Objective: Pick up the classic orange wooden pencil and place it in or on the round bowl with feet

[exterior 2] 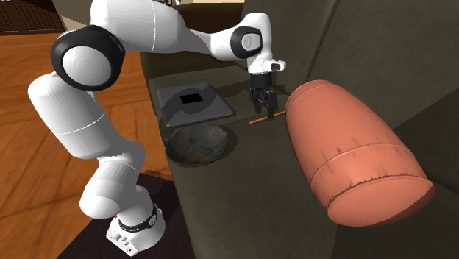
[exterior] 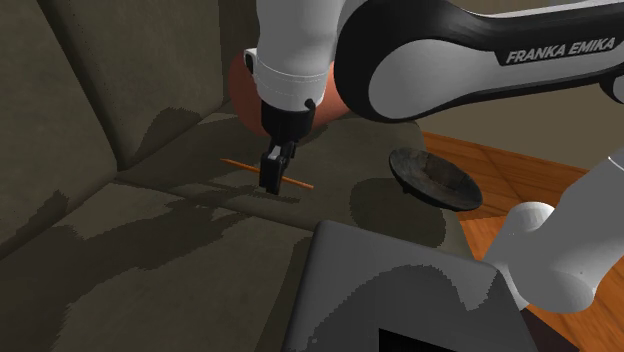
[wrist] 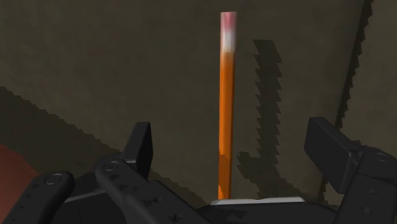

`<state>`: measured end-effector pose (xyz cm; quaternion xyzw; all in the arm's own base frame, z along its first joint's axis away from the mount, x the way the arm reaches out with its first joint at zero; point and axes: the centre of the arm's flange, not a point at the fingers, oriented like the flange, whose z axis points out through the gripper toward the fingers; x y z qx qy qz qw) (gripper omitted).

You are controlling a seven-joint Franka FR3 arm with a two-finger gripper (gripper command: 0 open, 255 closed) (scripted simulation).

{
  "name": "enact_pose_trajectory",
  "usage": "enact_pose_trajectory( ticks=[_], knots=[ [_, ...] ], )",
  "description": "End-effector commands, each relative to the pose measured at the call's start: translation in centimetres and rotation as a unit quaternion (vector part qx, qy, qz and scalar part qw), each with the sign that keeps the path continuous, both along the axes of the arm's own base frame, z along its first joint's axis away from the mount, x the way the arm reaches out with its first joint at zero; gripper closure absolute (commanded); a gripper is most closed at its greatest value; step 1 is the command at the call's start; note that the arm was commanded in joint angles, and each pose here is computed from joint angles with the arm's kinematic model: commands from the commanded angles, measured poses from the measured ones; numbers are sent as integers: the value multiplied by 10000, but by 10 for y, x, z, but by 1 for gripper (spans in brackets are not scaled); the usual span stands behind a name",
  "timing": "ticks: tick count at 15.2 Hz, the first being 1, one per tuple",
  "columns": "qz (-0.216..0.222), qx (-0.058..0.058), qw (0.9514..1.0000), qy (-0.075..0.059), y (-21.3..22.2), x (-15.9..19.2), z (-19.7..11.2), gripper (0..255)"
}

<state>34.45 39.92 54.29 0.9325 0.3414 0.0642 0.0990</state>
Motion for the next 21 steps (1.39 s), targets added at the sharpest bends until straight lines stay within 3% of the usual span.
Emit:
enact_pose_trajectory(
  ticks=[1,4,5,14,21],
  knots=[
    [0,1,10000,-1,0,0,0,0],
    [0,1,10000,-1,0,0,0,0],
    [0,1,10000,-1,0,0,0,255],
    [0,1,10000,-1,0,0,0,255],
    [0,1,10000,-1,0,0,37,255]
  ],
)
